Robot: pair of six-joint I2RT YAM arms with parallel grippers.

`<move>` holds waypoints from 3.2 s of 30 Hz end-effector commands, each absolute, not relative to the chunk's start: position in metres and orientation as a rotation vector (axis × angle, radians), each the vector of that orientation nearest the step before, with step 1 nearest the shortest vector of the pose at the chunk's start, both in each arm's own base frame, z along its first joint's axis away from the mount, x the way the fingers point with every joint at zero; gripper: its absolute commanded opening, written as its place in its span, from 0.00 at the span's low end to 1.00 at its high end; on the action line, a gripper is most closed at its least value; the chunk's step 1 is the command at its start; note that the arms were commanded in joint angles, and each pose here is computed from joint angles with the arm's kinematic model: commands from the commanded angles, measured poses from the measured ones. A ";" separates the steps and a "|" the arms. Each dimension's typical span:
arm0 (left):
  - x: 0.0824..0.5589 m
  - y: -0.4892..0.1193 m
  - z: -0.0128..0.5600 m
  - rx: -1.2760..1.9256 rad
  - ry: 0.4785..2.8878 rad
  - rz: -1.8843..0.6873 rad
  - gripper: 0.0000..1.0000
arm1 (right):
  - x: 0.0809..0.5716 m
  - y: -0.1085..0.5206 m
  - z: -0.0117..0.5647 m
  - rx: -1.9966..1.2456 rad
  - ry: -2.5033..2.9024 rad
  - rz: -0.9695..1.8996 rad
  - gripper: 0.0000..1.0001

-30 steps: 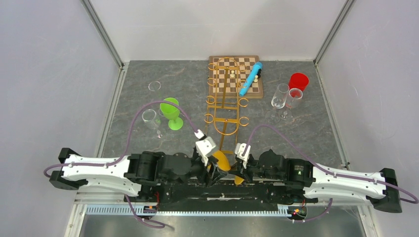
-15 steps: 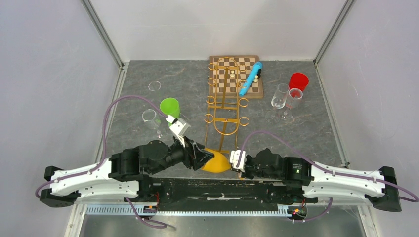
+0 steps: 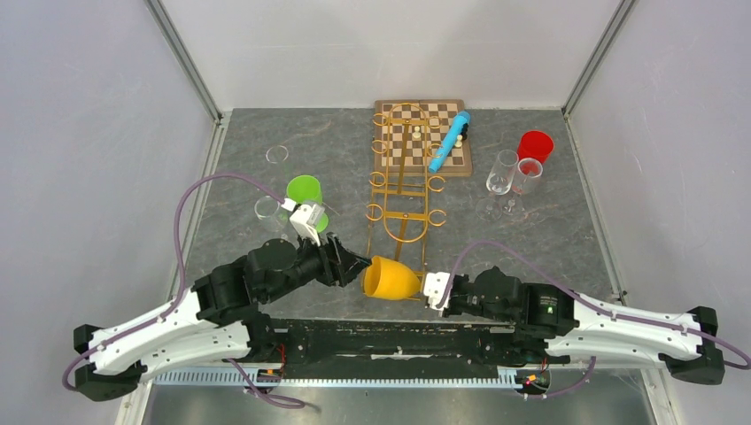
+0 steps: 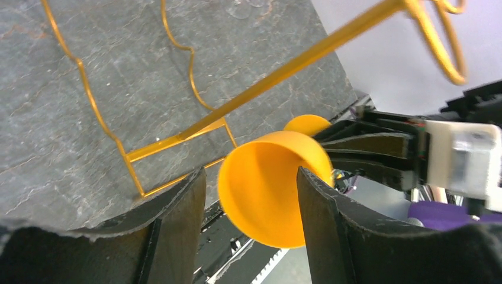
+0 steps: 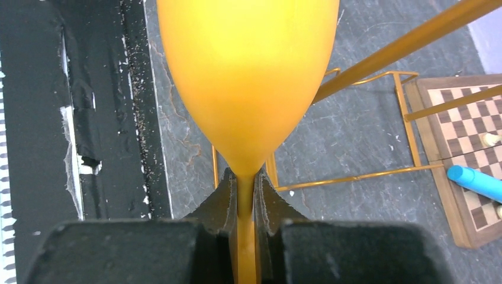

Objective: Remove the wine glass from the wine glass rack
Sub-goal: Place the wine glass at the center of the board.

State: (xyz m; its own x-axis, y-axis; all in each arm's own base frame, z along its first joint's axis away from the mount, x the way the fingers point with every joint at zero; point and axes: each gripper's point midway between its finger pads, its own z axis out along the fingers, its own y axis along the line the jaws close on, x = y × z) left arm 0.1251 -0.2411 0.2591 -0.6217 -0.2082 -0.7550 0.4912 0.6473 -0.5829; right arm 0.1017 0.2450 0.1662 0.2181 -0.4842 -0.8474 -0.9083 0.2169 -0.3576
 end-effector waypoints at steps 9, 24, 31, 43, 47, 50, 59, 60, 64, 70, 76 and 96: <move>0.127 -0.244 0.241 0.148 2.097 -1.209 0.62 | 0.120 0.243 0.212 -1.276 1.321 0.443 0.00; 0.124 -0.243 0.217 0.117 2.180 -1.333 0.60 | 0.123 0.255 0.224 -1.250 1.286 0.456 0.00; 0.128 -0.244 0.211 0.106 2.190 -1.365 0.54 | 0.122 0.262 0.226 -1.253 1.265 0.474 0.00; 0.126 -0.246 0.211 0.110 2.190 -1.412 0.32 | 0.119 0.272 0.223 -1.270 1.253 0.498 0.00; 0.125 -0.246 0.212 0.113 2.186 -1.426 0.18 | 0.119 0.273 0.222 -1.272 1.254 0.499 0.00; 0.126 -0.246 0.212 0.112 2.188 -1.428 0.03 | 0.119 0.274 0.220 -1.274 1.260 0.502 0.00; 0.124 -0.234 0.221 0.120 2.194 -1.350 0.02 | 0.120 0.265 0.225 -1.249 1.268 0.495 0.23; 0.124 -0.232 0.220 0.118 2.201 -1.338 0.02 | 0.120 0.263 0.225 -1.246 1.267 0.494 0.29; 0.122 -0.225 0.223 0.112 2.211 -1.301 0.02 | 0.121 0.256 0.230 -1.220 1.268 0.488 0.46; 0.117 -0.212 0.224 0.084 2.232 -1.245 0.02 | 0.119 0.244 0.236 -1.171 1.264 0.506 0.53; 0.118 -0.188 0.222 0.021 2.279 -1.082 0.02 | 0.119 0.235 0.236 -1.135 1.266 0.511 0.55; 0.152 -0.091 0.226 -0.133 2.306 -0.343 0.02 | 0.120 0.224 0.229 -1.080 1.262 0.525 0.58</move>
